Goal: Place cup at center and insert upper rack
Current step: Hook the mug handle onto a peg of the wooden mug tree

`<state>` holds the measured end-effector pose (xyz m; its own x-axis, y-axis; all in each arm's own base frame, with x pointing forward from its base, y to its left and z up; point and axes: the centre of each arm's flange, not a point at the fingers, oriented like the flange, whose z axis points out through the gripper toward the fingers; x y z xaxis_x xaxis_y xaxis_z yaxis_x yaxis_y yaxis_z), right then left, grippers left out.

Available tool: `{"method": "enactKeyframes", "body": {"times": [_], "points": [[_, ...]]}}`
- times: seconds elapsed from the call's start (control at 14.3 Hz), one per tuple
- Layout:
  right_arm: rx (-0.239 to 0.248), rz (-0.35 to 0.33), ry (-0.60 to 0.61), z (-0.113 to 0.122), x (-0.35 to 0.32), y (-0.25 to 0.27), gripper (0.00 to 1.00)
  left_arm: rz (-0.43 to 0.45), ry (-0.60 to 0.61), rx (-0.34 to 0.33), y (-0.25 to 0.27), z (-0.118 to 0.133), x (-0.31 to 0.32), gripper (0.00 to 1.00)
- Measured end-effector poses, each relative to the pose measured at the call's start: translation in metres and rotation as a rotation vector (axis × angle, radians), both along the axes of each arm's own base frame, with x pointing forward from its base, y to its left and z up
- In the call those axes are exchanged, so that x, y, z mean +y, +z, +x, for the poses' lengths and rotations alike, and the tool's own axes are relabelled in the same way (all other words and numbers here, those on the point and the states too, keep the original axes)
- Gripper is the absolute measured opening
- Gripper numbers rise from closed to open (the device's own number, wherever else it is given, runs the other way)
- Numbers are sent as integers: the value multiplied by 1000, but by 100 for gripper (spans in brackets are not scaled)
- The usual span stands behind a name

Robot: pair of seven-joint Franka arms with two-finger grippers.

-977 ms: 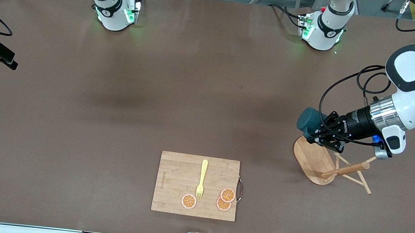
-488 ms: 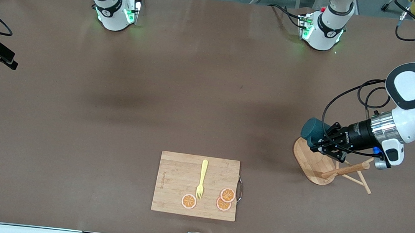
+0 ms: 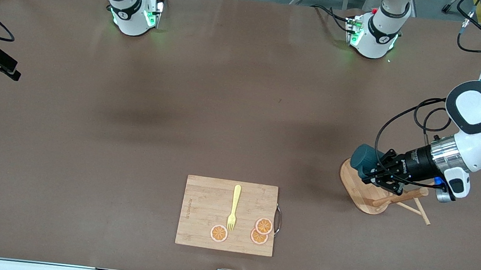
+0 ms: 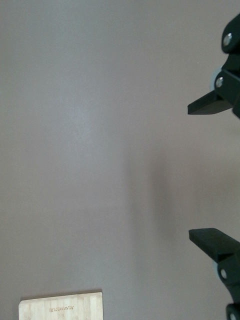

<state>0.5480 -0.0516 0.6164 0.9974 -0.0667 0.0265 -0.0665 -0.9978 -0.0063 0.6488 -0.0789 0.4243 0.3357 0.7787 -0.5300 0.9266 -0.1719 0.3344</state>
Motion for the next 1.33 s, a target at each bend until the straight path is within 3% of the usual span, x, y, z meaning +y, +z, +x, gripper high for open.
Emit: {"method": "enactKeyframes", "body": {"times": [1.33], "points": [[3,0,5,0,3,0,100,35,12,-59,-11,23,66,9]]}}
